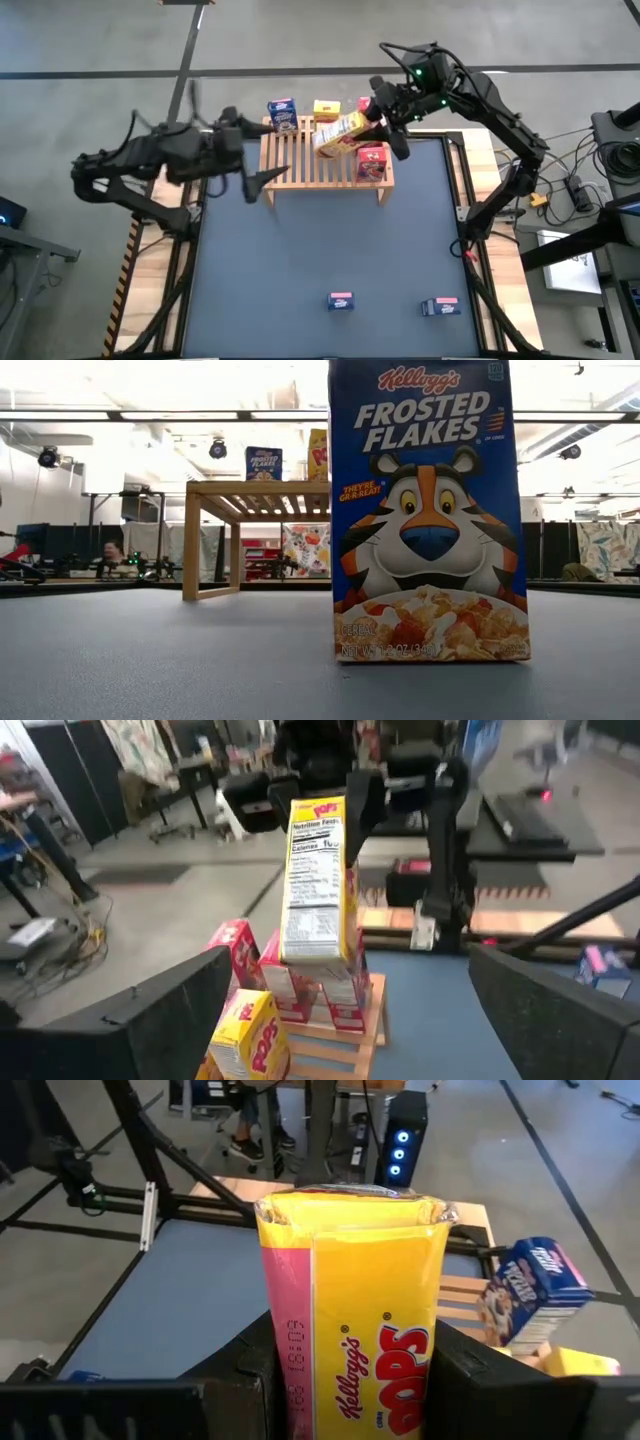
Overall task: Stack cereal on shelf
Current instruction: Put the yellow cereal box on the shelf aligned with the other yellow cereal boxes
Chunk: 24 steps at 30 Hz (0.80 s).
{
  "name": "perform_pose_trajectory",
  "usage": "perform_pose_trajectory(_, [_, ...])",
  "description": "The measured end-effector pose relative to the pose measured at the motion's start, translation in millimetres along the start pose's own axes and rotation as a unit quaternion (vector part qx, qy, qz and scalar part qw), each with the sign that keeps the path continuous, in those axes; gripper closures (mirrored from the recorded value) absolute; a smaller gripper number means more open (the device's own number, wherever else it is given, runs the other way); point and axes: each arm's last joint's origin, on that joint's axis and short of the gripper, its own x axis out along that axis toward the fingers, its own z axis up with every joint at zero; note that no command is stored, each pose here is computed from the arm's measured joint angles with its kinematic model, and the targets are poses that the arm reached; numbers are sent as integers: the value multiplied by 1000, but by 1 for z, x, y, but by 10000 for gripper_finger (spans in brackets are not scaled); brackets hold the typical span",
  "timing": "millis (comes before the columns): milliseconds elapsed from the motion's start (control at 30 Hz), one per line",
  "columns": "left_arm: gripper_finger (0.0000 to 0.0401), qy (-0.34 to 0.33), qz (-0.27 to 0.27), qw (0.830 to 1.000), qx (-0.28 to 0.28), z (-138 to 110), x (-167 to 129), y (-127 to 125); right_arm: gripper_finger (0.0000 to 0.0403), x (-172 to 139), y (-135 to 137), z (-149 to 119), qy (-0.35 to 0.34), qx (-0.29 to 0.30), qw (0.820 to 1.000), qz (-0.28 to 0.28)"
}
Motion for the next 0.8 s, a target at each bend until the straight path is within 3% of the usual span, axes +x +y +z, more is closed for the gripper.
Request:
perform_pose_trajectory(167, [15, 38, -20, 999, 14, 19, 36, 1, 266, 8, 8, 2, 2, -16, 1000, 15])
perform_pose_trajectory(367, [15, 76, -7, 996, 34, 32, 72, 7, 266, 17, 11, 2, 8, -23, 999, 27])
perform_pose_trajectory(467, [15, 83, -33, 996, 24, 37, 88, 12, 266, 20, 11, 2, 9, -29, 999, 30])
perform_pose_trajectory(800, [12, 148, -67, 987, 4, 22, 122, 20, 266, 24, 9, 0, 18, -37, 999, 18])
